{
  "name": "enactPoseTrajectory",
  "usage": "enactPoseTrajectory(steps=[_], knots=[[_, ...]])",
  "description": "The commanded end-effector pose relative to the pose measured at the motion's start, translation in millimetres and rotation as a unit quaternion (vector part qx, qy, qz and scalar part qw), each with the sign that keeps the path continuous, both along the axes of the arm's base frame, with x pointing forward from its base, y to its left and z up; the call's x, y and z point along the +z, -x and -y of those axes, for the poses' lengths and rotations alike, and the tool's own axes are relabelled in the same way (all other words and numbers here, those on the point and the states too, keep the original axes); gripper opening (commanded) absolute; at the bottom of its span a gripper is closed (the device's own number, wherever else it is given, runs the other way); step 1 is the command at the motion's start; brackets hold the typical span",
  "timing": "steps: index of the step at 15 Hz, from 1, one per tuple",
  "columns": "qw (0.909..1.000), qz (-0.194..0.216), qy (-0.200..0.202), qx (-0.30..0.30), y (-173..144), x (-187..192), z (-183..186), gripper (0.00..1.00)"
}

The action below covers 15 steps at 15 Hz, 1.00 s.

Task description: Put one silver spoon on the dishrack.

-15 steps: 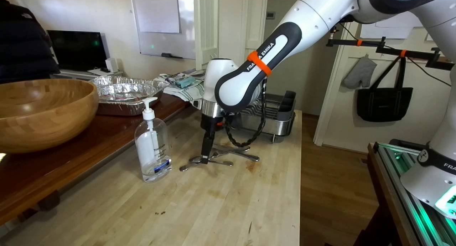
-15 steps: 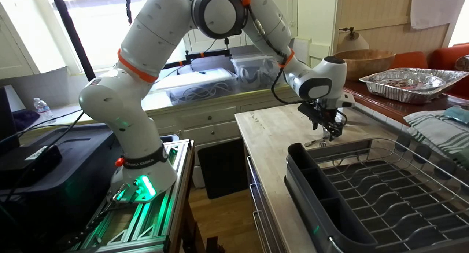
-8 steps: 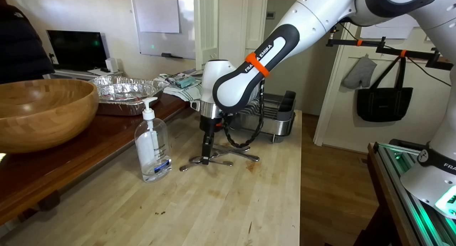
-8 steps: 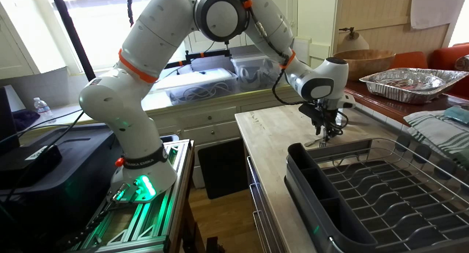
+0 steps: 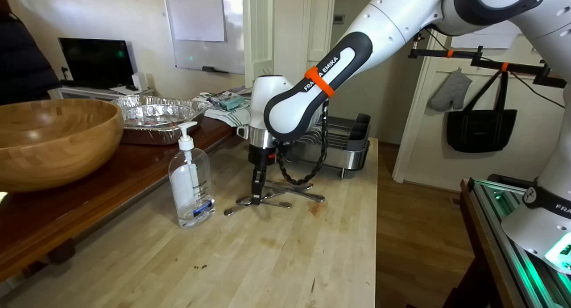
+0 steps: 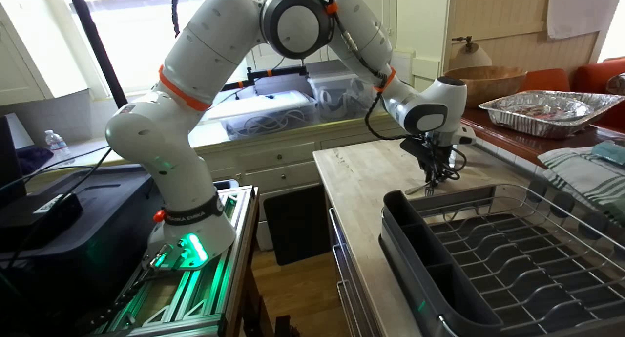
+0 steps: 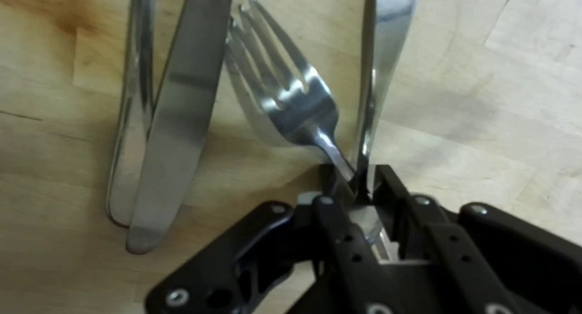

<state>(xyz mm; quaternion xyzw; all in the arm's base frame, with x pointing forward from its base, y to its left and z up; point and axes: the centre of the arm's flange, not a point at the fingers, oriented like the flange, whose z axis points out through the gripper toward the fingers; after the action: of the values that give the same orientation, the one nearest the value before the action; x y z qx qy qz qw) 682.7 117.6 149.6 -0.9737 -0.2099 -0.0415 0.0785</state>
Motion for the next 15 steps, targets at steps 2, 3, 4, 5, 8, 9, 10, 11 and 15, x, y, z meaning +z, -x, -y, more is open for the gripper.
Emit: enactPoseTrajectory(steps=[2,3,4,5,8,9,10,11,15], knots=[[0.9999,-0.01,0.009,0.003,-10,-6,-2,0.14],[0.9999,-0.01,0.009,0.003,-10,-6,-2,0.16],[0.9999,-0.01,0.009,0.003,-10,-6,-2,0.17],[0.9999,-0.01,0.009,0.003,-11,-5,-1,0.18],[0.9999,-0.006,0.008,0.003,-11,-3,-1,0.04],[1.0,-0.004,0.007,0.003,-11,-1,-1,0.0],[1.0,-0.001,0.006,0.003,-12,2,-1,0.0],[1.0,0.001,0.006,0.002,-13,3,-1,0.02],[0.9999,0.005,0.009,0.001,-12,9,0,0.01]])
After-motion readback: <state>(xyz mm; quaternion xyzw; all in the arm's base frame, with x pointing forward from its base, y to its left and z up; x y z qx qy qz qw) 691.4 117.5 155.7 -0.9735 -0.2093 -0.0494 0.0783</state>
